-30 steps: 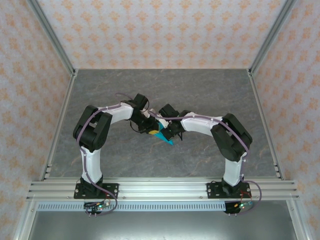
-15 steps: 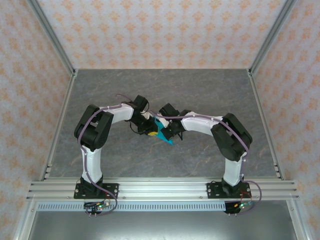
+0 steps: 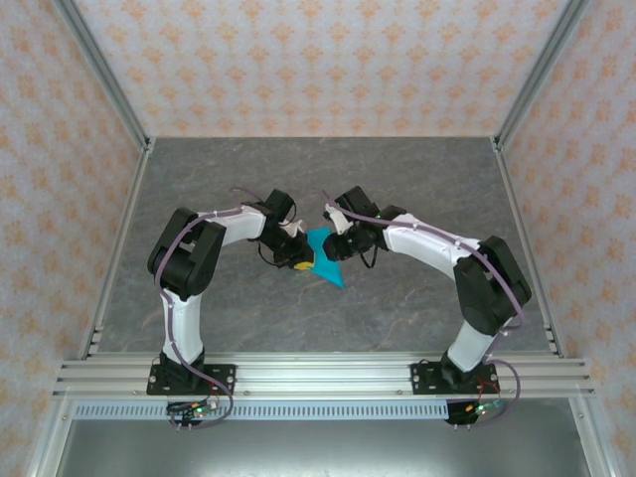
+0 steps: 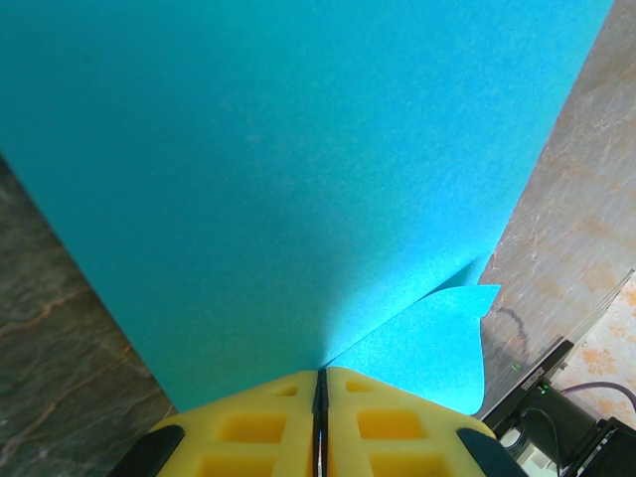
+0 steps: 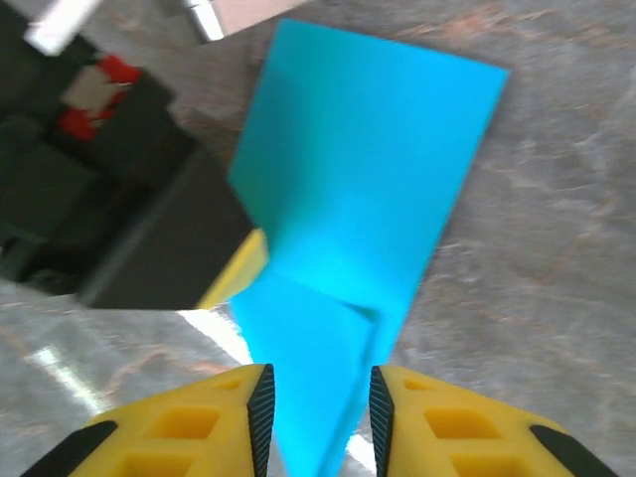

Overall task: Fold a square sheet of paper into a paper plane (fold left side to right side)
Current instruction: Third fold the triangle at the center of the table.

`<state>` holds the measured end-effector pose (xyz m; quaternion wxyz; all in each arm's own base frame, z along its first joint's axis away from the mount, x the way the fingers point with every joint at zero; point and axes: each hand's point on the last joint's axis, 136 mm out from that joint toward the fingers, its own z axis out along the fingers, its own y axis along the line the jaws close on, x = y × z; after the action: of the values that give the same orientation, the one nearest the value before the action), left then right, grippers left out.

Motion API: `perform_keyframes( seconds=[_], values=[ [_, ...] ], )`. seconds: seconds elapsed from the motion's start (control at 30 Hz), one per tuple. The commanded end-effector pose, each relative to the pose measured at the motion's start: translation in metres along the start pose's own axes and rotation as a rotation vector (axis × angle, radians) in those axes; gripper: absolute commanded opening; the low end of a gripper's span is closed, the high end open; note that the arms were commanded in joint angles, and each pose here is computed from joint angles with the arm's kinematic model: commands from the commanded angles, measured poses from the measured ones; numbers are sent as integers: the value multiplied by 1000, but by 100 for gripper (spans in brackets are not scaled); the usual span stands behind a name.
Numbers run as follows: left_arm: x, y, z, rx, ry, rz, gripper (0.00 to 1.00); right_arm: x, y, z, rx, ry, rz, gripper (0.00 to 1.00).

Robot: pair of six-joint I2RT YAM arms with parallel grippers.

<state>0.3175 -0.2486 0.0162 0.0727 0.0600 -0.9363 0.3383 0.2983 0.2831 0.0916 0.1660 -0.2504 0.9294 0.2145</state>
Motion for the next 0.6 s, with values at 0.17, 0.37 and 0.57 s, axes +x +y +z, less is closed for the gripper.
perform_keyframes(
  seconds=[0.17, 0.37, 0.57],
  values=[
    [-1, 18, 11, -65, 5, -18, 10, 33, 32, 17, -224, 137, 236, 26],
    [-8, 3, 4, -39, -13, 1, 10, 40, 32, 29, -239, 187, 253, 25],
    [-11, -3, 2, -35, -19, 11, 10, 49, 21, 37, -181, 221, 271, 25]
  ],
)
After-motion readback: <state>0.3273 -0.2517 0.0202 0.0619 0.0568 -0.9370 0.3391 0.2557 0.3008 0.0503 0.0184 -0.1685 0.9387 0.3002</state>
